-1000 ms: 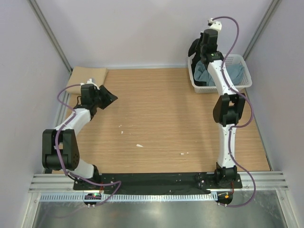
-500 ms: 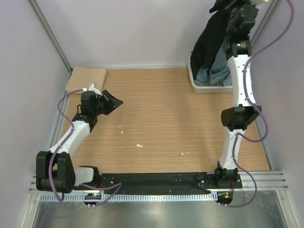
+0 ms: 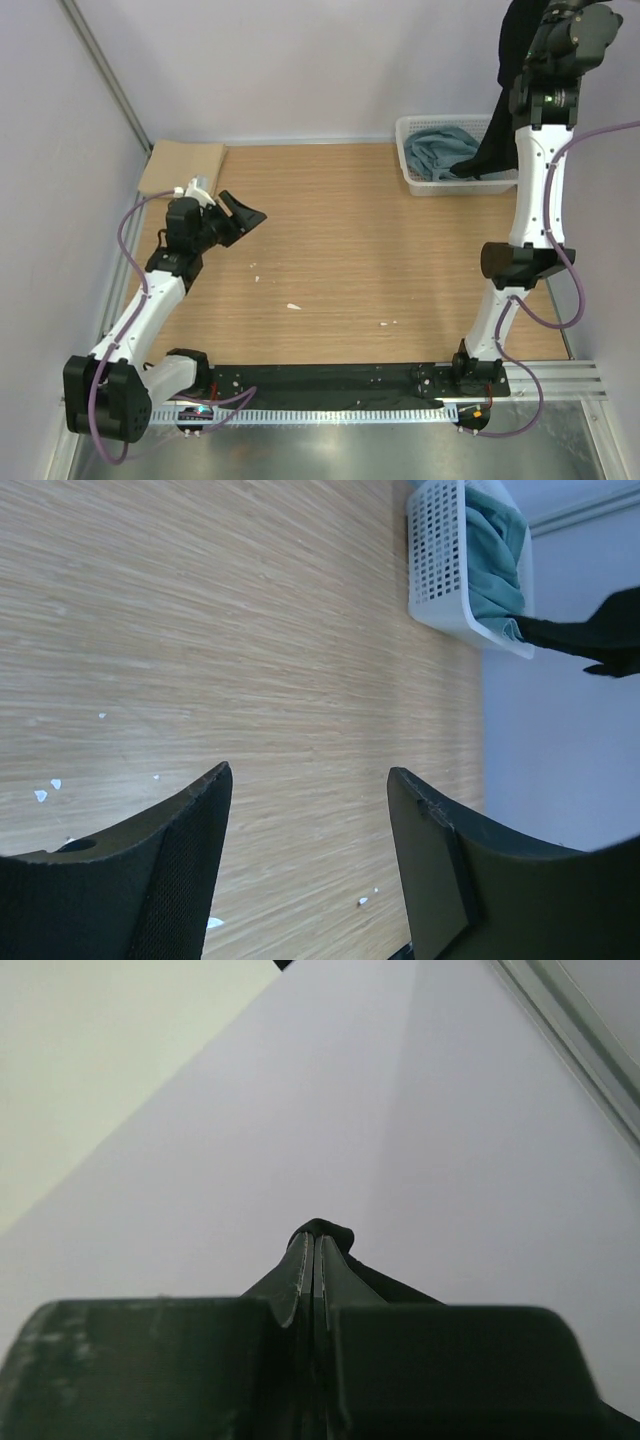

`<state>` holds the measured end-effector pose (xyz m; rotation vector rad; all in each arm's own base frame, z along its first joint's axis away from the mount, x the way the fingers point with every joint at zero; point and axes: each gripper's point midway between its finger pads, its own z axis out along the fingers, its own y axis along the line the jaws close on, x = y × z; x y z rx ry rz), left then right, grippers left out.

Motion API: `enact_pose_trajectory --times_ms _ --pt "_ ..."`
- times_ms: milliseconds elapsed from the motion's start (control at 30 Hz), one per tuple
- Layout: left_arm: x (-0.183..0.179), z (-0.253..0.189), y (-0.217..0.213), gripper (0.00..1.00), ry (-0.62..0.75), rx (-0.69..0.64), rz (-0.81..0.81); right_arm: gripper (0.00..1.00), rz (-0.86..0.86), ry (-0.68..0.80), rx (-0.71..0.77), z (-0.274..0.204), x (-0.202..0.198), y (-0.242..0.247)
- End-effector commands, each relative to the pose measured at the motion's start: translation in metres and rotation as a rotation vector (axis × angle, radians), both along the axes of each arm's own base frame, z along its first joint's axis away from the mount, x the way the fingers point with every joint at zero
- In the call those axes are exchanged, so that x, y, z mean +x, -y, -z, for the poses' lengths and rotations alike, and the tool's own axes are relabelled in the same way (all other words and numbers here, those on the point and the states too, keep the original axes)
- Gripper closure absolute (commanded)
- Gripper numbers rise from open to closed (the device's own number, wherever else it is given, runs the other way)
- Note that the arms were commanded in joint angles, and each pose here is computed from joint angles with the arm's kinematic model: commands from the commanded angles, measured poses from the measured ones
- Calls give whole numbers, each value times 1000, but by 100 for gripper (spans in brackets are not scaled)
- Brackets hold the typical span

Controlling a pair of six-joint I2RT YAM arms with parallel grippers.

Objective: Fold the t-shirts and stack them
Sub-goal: Move the tshirt to the center of the board, then flatten the tshirt out

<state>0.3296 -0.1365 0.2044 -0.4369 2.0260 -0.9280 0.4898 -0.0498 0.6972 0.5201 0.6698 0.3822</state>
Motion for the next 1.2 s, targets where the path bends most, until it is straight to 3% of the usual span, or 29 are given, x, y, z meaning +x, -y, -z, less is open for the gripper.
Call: enact_pose_trajectory --times_ms 0,167,300,400,433,500,533,600,633,667,733,867,1033,1167 --pt "-4 -27 5 35 36 -33 20 99 -156 302 75 -84 -109 -10" --pt "-15 -44 4 32 64 -17 33 99 -365 197 44 -76 -129 -59" --pt "-25 -62 -8 26 99 87 28 99 -537 -18 4 -25 -144 -125" --pt "-33 -73 -16 22 114 130 8 99 -736 -272 -13 56 -143 -195" --pt "-36 -78 -17 20 127 131 4 96 -806 -418 -50 110 -135 -223" --pt "-43 -92 -20 19 164 137 -7 77 -945 -582 -96 171 -167 -266" --pt "-46 -97 -23 18 175 142 -19 61 -973 -754 -111 238 -167 -281" --pt "-52 -101 -34 18 168 169 -72 41 -1074 -933 -140 303 -203 -299" --pt "-57 -104 -39 16 178 177 -95 19 -1085 -1084 -160 366 -214 -302" --pt "-61 -97 -42 16 150 189 -107 16 -1085 -1205 -178 403 -229 -297" --pt "-66 -86 -43 16 121 200 -100 13 -1040 -1353 -213 463 -250 -278" --pt "-71 -33 -27 25 -49 178 -12 16 -816 -1489 -340 520 -260 -230" --pt "-65 24 7 24 -239 252 104 37 -533 -1583 -479 544 -213 -183" --pt "-55 68 17 24 -419 272 105 41 -527 -1568 -516 548 -150 -183"
